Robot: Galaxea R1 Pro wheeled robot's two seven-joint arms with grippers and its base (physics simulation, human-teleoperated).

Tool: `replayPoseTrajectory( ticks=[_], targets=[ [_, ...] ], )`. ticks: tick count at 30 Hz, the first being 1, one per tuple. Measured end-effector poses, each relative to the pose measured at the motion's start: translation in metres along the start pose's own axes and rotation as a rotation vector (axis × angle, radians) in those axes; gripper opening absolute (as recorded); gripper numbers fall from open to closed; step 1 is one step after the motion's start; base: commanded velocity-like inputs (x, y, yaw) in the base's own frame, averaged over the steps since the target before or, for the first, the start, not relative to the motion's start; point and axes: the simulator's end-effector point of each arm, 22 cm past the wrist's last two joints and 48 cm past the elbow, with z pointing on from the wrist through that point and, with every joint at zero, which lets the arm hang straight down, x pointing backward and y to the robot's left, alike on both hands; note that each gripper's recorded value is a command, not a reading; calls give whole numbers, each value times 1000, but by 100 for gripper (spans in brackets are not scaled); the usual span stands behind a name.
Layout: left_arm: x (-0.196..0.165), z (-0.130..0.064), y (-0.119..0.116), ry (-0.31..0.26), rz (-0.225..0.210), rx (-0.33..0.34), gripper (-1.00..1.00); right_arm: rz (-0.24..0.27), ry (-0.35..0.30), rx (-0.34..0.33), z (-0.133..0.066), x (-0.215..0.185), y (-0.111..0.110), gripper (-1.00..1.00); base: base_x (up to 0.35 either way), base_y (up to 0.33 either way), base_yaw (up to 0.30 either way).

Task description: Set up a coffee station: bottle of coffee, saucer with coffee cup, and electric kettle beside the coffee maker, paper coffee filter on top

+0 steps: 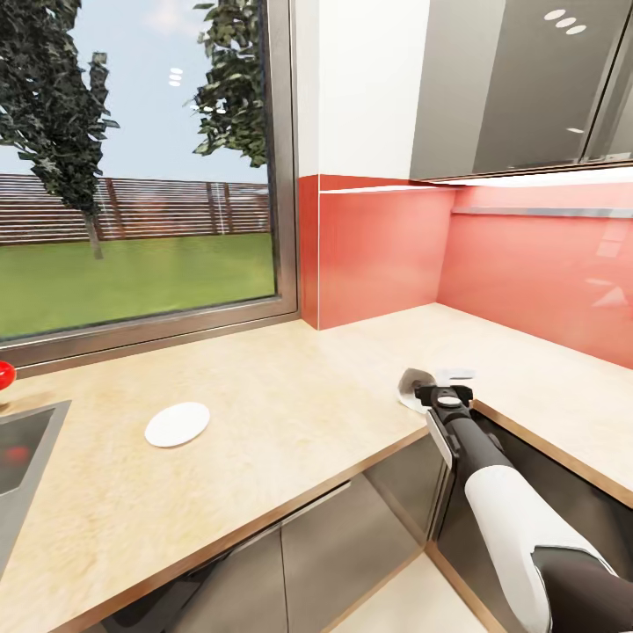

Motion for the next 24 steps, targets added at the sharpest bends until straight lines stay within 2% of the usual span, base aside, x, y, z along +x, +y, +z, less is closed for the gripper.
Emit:
replayPoseTrajectory(
  ticks=[24],
  targets=[
    [0,0,-3,0,-2,3,100,-4,1,-2,0,2,1,100,0,0,14]
  ],
)
